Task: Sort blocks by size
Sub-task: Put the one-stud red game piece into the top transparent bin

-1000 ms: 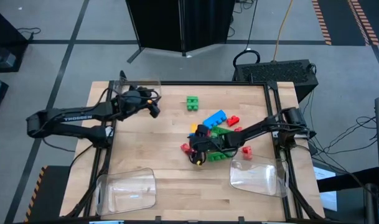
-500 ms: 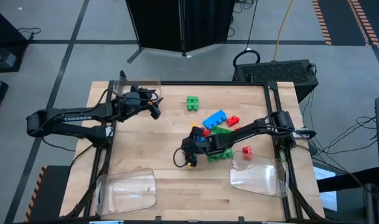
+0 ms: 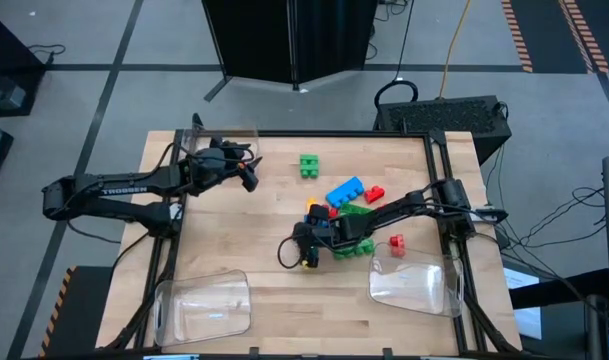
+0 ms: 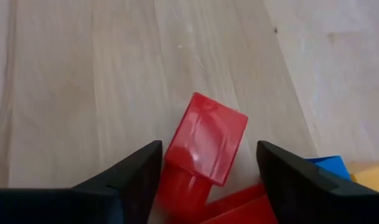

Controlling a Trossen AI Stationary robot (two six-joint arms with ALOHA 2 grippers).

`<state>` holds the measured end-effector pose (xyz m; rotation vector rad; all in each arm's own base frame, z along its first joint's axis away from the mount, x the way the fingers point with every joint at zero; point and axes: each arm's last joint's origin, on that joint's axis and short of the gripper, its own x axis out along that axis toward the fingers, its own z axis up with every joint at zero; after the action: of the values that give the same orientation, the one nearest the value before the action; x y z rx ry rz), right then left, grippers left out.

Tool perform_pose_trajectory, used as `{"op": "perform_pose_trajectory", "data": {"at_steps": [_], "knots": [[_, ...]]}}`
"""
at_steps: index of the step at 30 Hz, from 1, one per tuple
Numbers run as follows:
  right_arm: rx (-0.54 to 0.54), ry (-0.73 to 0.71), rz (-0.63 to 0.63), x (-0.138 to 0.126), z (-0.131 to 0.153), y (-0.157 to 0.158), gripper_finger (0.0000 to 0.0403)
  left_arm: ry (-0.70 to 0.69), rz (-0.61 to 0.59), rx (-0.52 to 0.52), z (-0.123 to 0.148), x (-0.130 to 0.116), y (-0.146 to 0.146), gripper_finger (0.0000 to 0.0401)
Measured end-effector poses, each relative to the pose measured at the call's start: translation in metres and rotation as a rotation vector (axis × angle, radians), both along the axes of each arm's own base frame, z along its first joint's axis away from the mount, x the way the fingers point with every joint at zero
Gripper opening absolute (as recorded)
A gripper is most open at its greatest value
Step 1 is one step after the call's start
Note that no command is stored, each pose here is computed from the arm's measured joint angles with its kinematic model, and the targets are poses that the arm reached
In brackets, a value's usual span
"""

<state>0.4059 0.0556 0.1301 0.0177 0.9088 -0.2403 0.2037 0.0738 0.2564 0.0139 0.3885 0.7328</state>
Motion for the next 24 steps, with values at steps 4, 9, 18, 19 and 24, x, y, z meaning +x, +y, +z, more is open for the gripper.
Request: {"op": "perform_pose_trajectory", "data": {"at_steps": [4, 9, 18, 19, 24], "knots": [[0.001, 0.014, 0.008, 0.000, -0.001, -0.003, 0.0203, 0.000, -0.003, 0.000, 0.000, 0.000, -0.001, 0.0247], [0.007, 0.024, 0.041, 0.001, -0.001, -0.008, 0.0175, 0.000, -0.003, 0.000, 0.000, 0.000, -0.001, 0.0247], [0.074, 0.000, 0.084, 0.006, -0.003, -0.030, 0.0134, 0.008, -0.122, 0.036, 0.003, 0.004, -0.005, 0.0247], [0.084, 0.000, 0.088, 0.007, -0.003, -0.032, 0.0131, 0.017, -0.153, 0.043, 0.003, 0.005, -0.007, 0.0247], [0.136, -0.014, 0.116, 0.008, -0.002, -0.038, 0.0131, 0.094, -0.271, 0.135, 0.002, 0.008, -0.018, 0.0247]]}}
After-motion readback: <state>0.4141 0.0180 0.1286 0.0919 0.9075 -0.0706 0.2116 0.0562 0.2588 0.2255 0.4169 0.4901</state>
